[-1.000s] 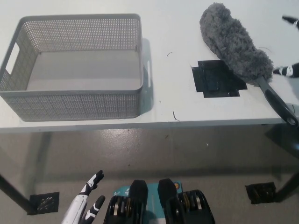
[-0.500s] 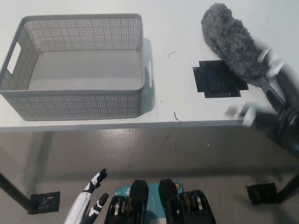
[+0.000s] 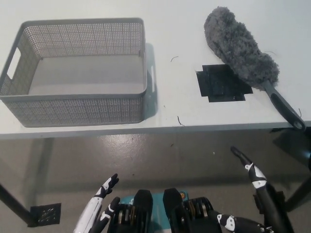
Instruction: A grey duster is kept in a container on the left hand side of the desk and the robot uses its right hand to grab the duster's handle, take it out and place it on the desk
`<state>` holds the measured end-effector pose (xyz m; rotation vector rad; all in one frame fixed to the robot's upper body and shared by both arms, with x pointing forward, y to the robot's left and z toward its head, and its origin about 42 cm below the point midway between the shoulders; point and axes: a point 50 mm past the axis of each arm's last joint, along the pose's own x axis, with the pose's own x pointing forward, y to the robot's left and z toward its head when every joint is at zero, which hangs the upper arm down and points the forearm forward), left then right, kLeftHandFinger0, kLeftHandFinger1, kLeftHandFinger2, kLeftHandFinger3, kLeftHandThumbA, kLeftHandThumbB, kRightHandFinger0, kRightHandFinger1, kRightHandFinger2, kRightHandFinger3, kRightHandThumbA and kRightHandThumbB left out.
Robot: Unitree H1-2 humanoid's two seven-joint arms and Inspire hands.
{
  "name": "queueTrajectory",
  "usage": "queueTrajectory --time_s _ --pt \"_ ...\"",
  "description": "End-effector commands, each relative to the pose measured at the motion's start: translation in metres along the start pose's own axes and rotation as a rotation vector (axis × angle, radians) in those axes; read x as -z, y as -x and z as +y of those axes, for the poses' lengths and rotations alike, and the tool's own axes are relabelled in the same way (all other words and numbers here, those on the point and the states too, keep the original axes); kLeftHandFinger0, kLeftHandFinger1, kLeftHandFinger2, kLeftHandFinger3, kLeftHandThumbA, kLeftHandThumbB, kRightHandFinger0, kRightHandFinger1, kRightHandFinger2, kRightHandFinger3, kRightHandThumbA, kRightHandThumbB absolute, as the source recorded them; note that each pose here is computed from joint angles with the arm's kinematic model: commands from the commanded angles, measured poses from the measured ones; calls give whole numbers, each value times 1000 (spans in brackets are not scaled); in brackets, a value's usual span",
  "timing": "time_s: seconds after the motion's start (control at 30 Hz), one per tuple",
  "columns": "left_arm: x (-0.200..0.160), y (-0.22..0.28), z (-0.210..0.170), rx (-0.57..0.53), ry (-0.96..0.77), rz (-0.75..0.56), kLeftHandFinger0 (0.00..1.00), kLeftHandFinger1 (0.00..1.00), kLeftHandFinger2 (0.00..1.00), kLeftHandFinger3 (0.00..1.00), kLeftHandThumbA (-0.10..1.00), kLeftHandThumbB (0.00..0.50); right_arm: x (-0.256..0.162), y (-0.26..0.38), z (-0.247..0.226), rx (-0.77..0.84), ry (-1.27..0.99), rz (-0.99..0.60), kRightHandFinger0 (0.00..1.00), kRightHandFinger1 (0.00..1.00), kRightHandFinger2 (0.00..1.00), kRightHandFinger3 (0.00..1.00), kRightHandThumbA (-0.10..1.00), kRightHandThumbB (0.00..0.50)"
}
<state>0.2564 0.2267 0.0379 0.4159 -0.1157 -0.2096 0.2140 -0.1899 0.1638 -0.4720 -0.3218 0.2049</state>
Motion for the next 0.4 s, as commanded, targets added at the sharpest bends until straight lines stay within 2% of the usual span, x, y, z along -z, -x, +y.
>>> queueTrajectory --time_s 0.0,0.03,0.07,0.1,0.23,0.37 --pt "-13 -5 -2 -45 43 -88 1000 1000 1000 1000 1000 122 60 -17 13 271 67 -152 1000 1000 1000 1000 1000 167" --pt "-13 -3 -1 -44 42 -86 1000 1000 1000 1000 1000 122 65 -18 16 259 64 -134 1000 1000 1000 1000 837 110" --pt "-13 -3 -1 -43 43 -87 1000 1000 1000 1000 1000 117 79 -20 21 244 68 -85 1000 1000 1000 1000 972 176" --pt "-14 -3 -2 -42 47 -90 1000 1000 1000 1000 1000 110 92 -20 24 236 52 -31 1000 1000 1000 1000 1000 184" --pt "-14 1 -3 -52 52 -89 1000 1000 1000 1000 1000 110 110 -21 33 214 -50 66 1000 1000 1000 1000 1000 223" --pt "-16 -1 -1 -56 50 -96 1000 1000 1000 1000 1000 102 113 -22 35 175 -64 81 1000 1000 1000 1000 1000 235"
